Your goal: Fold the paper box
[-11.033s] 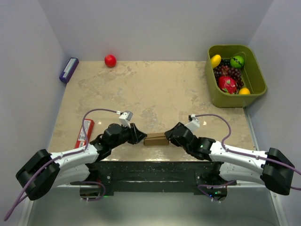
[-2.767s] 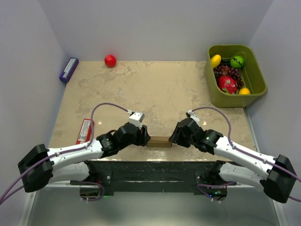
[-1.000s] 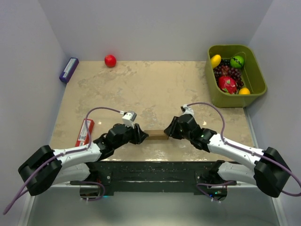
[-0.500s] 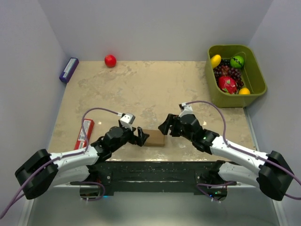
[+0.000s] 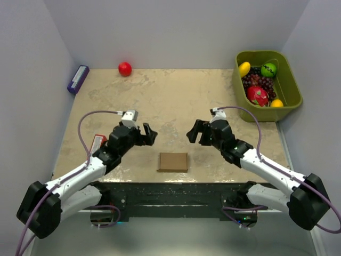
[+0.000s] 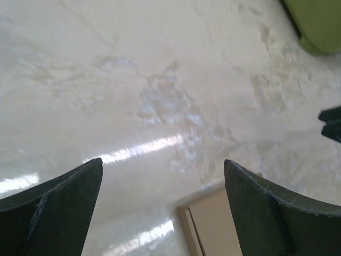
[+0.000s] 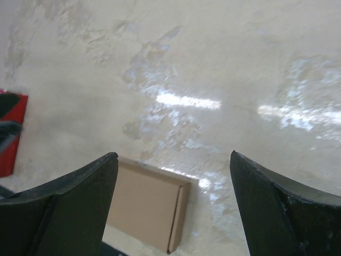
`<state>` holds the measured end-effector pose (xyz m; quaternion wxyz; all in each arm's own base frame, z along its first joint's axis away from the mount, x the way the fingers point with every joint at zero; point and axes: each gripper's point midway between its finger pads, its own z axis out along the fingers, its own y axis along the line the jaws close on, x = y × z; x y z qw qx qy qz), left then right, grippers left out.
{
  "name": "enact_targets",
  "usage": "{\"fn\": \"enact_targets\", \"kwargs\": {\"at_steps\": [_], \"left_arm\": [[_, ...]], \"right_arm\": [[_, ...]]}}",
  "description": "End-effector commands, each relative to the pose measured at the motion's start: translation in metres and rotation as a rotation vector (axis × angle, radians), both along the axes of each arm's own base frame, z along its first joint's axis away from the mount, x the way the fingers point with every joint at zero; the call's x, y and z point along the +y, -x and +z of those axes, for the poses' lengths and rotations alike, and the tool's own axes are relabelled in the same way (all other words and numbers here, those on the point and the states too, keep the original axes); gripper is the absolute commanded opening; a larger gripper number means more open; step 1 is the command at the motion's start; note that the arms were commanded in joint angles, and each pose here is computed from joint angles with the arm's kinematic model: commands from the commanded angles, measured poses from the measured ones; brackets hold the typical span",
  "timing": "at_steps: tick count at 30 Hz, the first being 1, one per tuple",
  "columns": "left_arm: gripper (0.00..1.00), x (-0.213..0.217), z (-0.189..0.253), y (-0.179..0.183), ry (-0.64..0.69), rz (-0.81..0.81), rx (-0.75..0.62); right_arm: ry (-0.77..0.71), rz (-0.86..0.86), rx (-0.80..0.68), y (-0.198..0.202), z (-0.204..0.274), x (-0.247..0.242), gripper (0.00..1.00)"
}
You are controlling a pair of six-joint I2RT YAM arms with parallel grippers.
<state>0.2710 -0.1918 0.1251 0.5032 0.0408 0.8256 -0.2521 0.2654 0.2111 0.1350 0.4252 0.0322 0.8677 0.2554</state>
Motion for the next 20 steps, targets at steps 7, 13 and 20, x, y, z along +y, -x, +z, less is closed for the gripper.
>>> {"fn": "enact_targets", "kwargs": {"at_steps": [7,13,20], "left_arm": [[1.00,0.053,0.102,-0.027,0.048,0.163,-0.214],[1.00,0.055,0.109,-0.026,0.059,0.175,-0.221],[1.00,0.057,0.113,-0.026,0.062,0.185,-0.231]], "right_arm": [[0.065,-0.112,-0.245,-0.033,0.078,-0.066,0.92],[0.083,-0.135,-0.294,-0.028,0.094,-0.080,0.92],[0.076,-0.135,-0.293,-0.028,0.092,-0.080,0.92]]}}
